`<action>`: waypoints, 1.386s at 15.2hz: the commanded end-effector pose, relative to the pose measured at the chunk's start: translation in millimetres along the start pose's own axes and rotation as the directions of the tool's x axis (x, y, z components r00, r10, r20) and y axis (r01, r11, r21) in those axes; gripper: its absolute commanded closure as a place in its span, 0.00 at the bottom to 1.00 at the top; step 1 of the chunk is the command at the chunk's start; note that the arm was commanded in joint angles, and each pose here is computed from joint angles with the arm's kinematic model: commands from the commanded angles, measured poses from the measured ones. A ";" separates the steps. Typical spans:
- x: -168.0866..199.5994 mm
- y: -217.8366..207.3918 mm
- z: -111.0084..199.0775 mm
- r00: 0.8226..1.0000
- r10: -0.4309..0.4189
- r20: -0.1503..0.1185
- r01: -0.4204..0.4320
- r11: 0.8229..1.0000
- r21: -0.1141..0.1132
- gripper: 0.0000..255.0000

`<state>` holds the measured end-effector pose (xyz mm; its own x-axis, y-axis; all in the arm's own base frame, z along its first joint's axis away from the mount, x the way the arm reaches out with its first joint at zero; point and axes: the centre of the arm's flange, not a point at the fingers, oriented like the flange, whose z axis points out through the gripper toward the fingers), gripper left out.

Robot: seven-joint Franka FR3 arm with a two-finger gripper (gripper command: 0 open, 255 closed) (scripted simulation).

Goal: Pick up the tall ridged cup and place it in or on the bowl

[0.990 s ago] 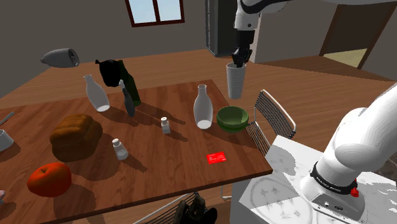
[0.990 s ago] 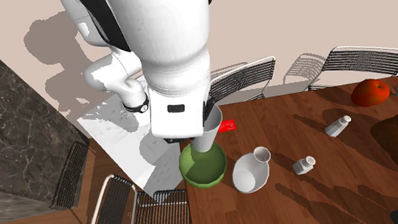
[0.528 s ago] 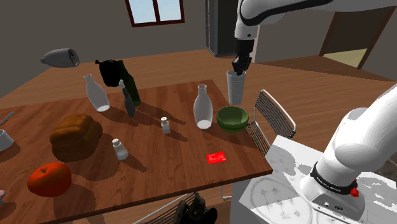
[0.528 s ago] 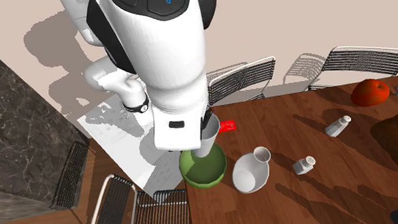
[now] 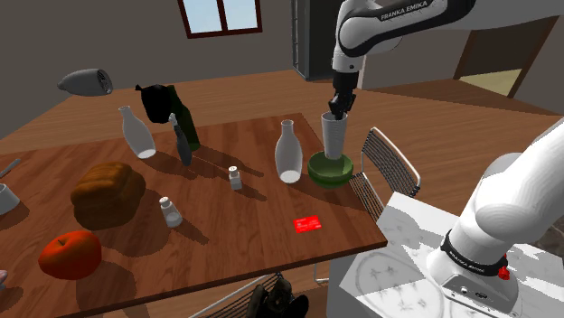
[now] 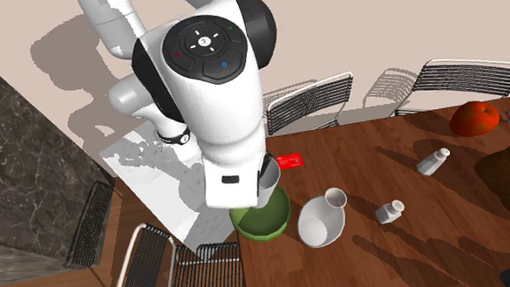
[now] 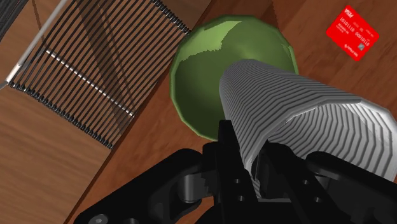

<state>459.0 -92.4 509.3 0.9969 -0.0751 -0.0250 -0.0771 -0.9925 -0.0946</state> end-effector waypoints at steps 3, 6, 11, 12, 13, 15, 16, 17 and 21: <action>-0.1 1.6 20.3 1.000 0.000 -0.001 0.000 1.000 0.000 1.00; 0.2 2.9 34.2 1.000 0.000 -0.001 0.000 1.000 0.000 1.00; 0.2 2.9 34.2 1.000 0.000 -0.001 0.000 1.000 0.000 1.00; 0.2 2.9 34.2 1.000 0.000 -0.001 0.000 1.000 0.000 1.00; 0.2 2.9 34.2 1.000 0.000 -0.001 0.000 1.000 0.000 1.00; 0.2 2.9 34.2 1.000 0.000 -0.001 0.000 1.000 0.000 0.00; 0.2 2.9 34.2 1.000 0.000 -0.001 0.000 1.000 0.000 0.00; 0.2 2.9 34.2 1.000 0.000 -0.001 0.000 1.000 0.000 0.00; 0.2 2.9 7.8 1.000 0.000 -0.001 0.000 1.000 0.000 0.00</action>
<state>459.8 -93.8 493.3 0.9969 -0.0754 -0.0232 -0.0773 -0.9925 -0.0945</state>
